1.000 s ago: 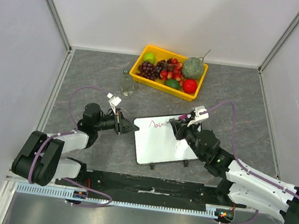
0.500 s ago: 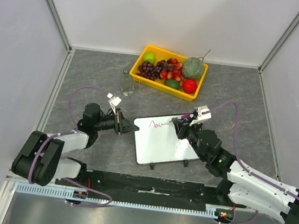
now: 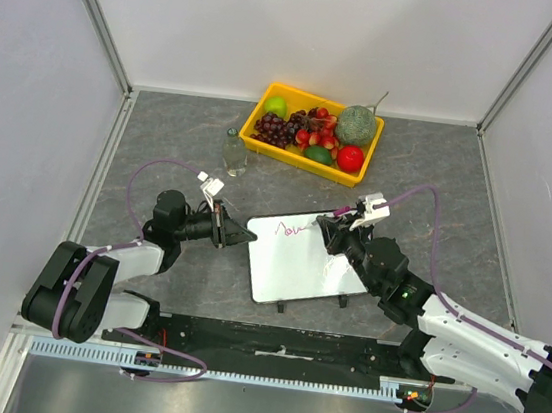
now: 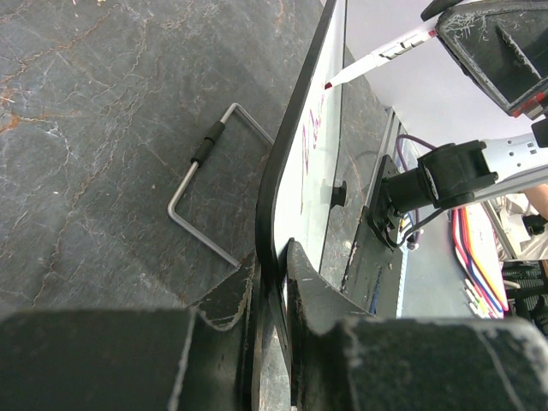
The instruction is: Write a sentence on the whiteboard
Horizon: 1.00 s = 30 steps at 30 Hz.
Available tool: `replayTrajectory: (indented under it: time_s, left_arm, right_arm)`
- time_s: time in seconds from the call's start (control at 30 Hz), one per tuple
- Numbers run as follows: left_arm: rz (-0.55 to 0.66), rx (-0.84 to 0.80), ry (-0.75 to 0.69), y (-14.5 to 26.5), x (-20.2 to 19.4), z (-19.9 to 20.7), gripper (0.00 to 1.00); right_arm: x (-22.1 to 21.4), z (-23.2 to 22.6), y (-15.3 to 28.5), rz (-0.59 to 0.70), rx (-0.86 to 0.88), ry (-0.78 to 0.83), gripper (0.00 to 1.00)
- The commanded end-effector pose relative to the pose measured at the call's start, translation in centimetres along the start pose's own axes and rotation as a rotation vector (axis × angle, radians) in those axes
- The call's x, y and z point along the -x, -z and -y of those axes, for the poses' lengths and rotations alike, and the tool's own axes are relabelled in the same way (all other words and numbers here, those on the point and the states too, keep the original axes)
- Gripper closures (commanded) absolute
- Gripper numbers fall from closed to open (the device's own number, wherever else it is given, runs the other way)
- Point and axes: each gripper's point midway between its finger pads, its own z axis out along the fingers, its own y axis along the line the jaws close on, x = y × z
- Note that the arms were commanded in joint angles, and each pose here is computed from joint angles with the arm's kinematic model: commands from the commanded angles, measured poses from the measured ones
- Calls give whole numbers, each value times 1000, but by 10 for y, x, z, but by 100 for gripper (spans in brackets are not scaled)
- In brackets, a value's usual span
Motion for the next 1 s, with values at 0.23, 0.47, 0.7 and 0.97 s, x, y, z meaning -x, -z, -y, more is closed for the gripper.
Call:
replayTrajectory:
  time_s: [0.23, 0.47, 0.7, 0.97]
  left_arm:
    - [-9, 4, -70, 1, -3, -3, 98]
    - [-9, 4, -69, 1, -3, -3, 98]
    - [-9, 3, -72, 1, -3, -3, 98]
    - [-11, 4, -68, 1, -4, -3, 98]
  right_arm:
    - [23, -6, -5, 71, 8, -37, 100]
    - [17, -8, -7, 61, 25, -50, 100]
    - [7, -10, -7, 21, 40, -42, 100]
    - [-7, -7, 0, -19, 45, -45, 100]
